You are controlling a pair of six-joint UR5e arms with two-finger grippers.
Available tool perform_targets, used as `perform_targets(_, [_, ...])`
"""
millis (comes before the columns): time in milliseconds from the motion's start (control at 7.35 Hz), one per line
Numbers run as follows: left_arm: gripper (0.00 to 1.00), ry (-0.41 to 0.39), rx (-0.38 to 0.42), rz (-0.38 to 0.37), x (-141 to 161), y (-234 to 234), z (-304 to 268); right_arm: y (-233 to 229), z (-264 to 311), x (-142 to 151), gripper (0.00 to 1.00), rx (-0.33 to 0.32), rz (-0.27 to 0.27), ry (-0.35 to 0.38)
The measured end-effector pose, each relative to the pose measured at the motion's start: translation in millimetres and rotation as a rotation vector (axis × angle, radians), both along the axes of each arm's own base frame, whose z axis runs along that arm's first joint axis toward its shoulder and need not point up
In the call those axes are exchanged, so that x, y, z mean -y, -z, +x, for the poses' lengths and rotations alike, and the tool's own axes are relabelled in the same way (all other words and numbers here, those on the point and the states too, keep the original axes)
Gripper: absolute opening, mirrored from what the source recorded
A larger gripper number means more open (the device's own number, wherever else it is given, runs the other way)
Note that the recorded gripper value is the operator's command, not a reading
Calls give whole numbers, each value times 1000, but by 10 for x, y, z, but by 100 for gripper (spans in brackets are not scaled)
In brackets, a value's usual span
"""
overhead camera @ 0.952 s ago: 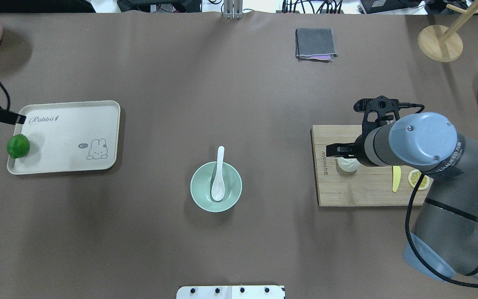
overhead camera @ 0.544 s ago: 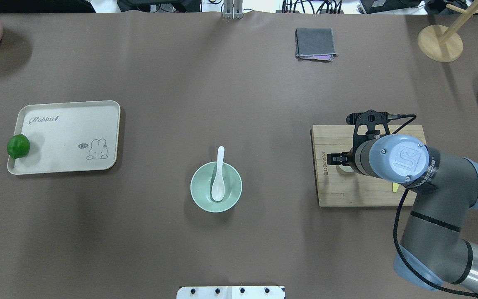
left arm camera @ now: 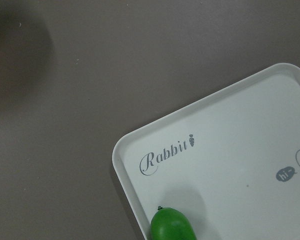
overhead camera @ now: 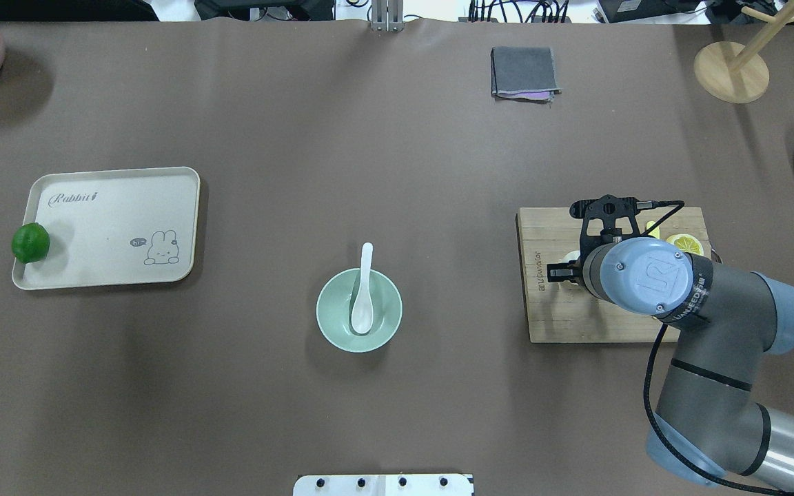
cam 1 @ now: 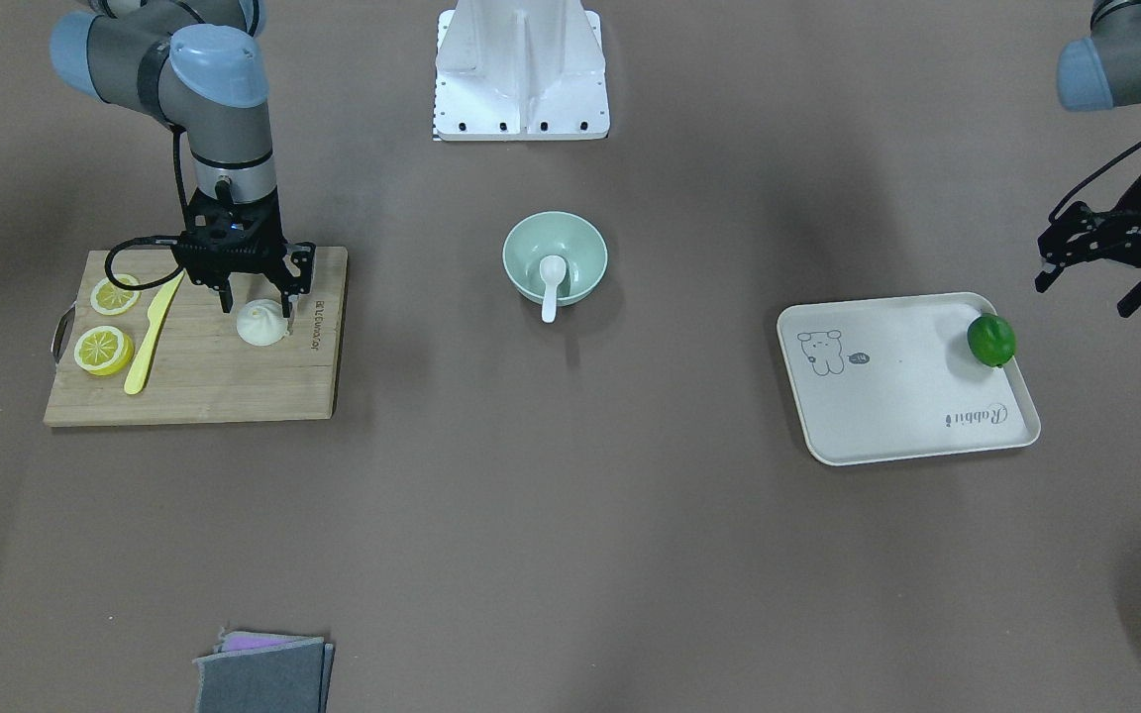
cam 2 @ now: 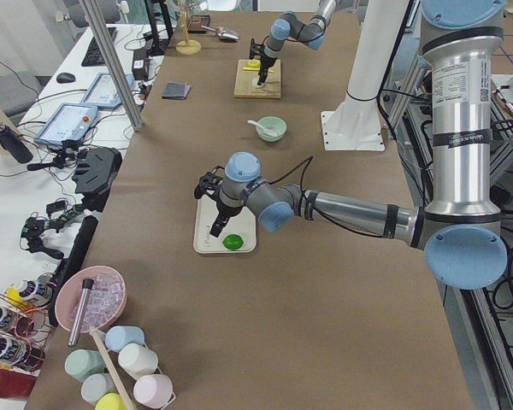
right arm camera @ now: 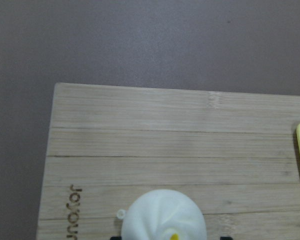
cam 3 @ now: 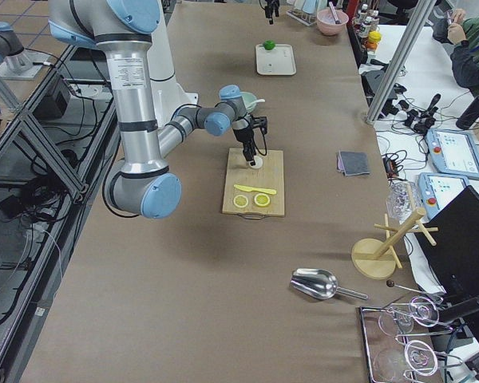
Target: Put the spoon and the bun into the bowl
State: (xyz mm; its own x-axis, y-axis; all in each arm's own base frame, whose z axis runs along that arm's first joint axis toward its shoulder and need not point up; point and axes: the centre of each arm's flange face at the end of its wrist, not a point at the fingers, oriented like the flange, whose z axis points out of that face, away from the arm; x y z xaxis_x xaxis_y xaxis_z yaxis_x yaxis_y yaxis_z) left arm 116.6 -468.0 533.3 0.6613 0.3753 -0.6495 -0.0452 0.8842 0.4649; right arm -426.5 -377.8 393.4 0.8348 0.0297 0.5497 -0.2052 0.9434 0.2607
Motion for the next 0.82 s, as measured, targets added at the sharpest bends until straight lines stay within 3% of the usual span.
perform_targets(136, [100, 0, 0, 0, 1, 2, 1, -5, -10, -5, 0, -4, 3, -2])
perform_targets(408, [100, 1, -1, -1, 5, 5, 8, 68, -12, -12, 0, 8, 5, -7])
perform_targets(816, [100, 5, -4, -4, 5, 13, 11, 657, -230, 44, 0, 69, -68, -112])
